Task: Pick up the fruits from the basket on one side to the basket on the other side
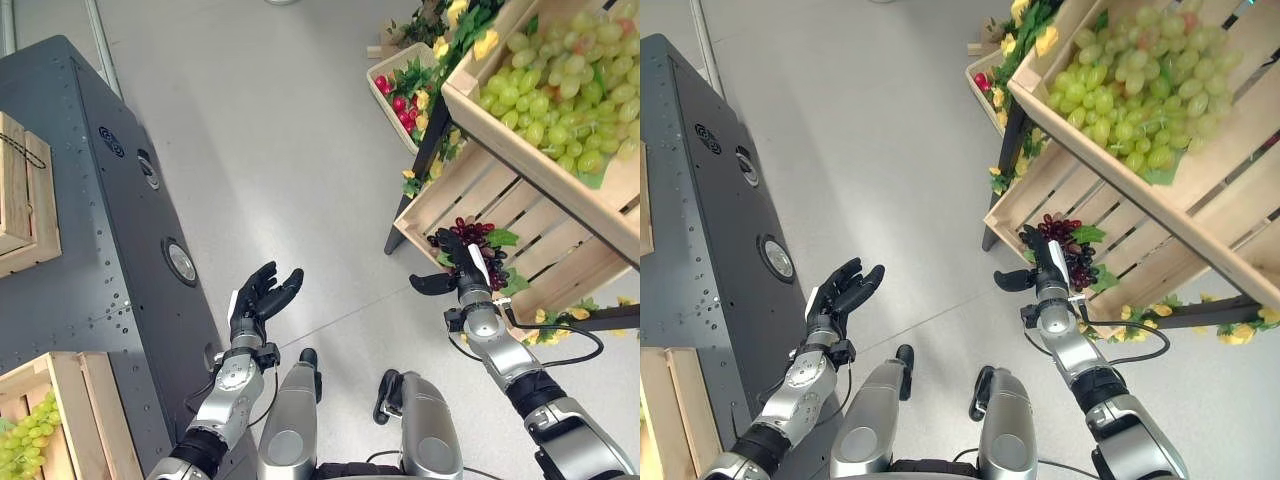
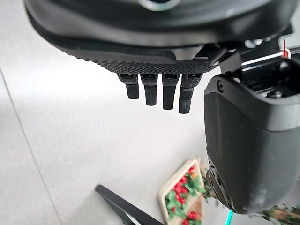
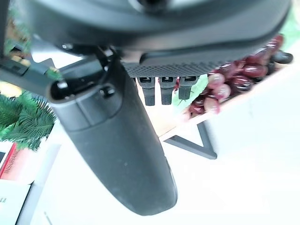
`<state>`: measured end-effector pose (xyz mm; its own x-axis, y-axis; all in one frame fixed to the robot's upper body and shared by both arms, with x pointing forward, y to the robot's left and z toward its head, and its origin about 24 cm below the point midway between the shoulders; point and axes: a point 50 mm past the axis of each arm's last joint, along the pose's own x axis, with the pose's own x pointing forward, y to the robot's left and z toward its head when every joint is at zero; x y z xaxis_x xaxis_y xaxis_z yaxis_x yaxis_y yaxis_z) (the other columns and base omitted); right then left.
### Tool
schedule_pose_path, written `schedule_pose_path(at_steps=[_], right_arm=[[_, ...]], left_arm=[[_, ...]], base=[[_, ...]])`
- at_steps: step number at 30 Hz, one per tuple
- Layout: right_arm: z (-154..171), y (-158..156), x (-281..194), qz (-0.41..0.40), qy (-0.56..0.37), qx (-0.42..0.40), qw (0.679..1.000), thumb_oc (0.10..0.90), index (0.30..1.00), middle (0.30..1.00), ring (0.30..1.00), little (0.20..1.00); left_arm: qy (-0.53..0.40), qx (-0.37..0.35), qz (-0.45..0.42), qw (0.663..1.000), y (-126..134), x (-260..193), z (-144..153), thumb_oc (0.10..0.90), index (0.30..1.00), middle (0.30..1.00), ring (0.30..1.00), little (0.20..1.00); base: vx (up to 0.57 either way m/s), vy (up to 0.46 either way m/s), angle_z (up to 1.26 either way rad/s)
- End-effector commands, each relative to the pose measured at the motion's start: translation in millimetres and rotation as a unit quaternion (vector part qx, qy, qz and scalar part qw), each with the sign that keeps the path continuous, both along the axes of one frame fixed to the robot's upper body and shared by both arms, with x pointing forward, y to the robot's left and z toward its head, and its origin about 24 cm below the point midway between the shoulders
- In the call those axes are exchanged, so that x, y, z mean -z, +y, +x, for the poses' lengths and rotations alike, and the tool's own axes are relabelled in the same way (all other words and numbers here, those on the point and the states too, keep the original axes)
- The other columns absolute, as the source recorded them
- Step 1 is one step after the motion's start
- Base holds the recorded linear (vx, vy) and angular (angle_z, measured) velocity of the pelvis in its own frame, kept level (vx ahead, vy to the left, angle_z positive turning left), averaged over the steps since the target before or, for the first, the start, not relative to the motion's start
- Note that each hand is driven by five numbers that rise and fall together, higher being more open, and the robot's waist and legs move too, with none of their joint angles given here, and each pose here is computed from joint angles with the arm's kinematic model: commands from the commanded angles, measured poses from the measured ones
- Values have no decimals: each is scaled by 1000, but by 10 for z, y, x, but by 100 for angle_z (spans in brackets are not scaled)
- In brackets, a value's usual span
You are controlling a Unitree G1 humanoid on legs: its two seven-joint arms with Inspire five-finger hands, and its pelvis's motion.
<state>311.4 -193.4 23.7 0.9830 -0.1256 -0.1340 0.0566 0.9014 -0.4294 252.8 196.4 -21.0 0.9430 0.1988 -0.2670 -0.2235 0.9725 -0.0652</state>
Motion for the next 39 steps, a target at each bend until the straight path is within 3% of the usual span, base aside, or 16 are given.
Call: schedule_pose_path(at_steps=[1, 11, 17, 23, 25, 29, 39], right_arm=[[-34, 217, -182, -9, -79, -75, 994, 800, 900, 900, 900, 900], [-432, 440, 342, 108, 42, -114, 987, 800, 900, 900, 900, 900], [-578, 630, 514, 174, 124, -167, 962, 800, 900, 900, 900, 900], [-657, 782, 532, 211, 154, -198, 945, 800, 900, 900, 900, 900], [-655, 785, 517, 216, 150, -192, 946, 800, 900, 900, 900, 900], [-602, 629, 494, 226, 126, -111, 960, 800, 900, 900, 900, 900], [-711, 668, 511, 271, 83, -67, 957, 800, 900, 900, 900, 900]], left_arm=[[-21, 18, 18, 999, -22, -17, -70, 800, 900, 900, 900, 900], [30, 34, 67, 997, 38, 140, -209, 800, 900, 900, 900, 900], [47, 28, 80, 995, 97, 159, -155, 800, 900, 900, 900, 900], [72, -7, 63, 995, 185, 268, -337, 800, 900, 900, 900, 900], [72, -9, 55, 996, 176, 274, -352, 800, 900, 900, 900, 900], [75, 52, 45, 995, 2, 288, -224, 800, 900, 900, 900, 900], [52, 50, 44, 996, -22, 215, -178, 800, 900, 900, 900, 900]], base=[[85, -46, 10], [57, -33, 17], [-14, -109, 13], [5, -169, 22], [-74, -65, 48], [-78, 49, 124], [53, 198, 81]])
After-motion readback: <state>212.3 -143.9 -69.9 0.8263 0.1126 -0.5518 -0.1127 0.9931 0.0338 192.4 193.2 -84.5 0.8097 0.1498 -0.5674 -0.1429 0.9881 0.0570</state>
